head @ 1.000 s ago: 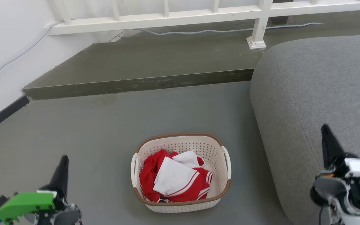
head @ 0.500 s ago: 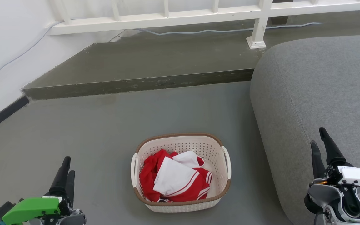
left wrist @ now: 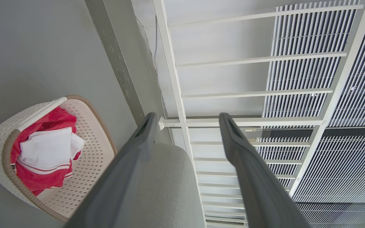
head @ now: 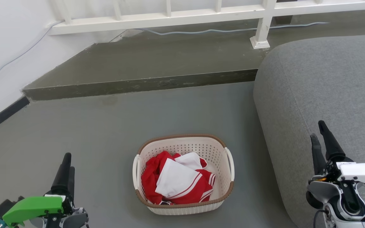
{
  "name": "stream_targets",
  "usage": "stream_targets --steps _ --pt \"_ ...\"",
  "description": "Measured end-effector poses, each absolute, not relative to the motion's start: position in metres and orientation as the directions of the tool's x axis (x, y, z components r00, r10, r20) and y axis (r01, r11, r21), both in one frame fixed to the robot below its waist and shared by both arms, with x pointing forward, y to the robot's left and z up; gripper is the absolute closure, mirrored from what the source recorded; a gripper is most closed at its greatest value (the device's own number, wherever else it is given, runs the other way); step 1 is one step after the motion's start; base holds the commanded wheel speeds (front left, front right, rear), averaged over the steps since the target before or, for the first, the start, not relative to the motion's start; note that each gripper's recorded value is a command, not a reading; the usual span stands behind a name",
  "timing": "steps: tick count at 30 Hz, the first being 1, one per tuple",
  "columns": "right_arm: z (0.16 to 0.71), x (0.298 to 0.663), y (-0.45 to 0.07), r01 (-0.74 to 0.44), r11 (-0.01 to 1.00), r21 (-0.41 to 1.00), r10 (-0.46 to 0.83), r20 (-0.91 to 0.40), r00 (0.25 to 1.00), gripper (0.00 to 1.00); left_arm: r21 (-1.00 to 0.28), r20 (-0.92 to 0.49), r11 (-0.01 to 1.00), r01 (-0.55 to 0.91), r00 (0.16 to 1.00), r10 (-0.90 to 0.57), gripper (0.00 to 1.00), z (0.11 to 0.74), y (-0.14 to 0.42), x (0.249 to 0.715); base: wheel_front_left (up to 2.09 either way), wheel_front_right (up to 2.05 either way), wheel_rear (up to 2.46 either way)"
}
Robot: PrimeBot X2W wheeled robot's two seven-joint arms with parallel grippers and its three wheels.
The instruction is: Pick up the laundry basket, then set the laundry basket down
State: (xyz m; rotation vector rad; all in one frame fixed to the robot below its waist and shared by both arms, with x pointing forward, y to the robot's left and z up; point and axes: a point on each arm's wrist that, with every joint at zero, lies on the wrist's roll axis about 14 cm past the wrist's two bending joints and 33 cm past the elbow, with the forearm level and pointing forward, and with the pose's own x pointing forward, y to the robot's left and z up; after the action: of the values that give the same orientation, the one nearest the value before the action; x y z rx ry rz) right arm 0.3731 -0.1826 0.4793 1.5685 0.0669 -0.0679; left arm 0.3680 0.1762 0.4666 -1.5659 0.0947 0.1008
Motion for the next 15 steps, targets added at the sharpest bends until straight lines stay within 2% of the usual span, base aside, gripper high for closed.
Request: stream_targets --steps 8,15 --pt "0.49 0.378 -0.18 0.052 0.054 0.997 -0.001 -0.052 0.999 0.0 -0.986 -0.105 0.13 -0.103 0.994 -0.008 0.0 0.473 0.175 0.37 0.0 0.0 0.0" --pt "0.5 0.382 -0.177 0.018 0.197 0.98 0.025 -0.024 0.999 0.0 -0.969 -0.097 0.232 -0.089 0.995 -0.022 0.0 0.475 0.171 0.371 0.0 0.0 0.0"
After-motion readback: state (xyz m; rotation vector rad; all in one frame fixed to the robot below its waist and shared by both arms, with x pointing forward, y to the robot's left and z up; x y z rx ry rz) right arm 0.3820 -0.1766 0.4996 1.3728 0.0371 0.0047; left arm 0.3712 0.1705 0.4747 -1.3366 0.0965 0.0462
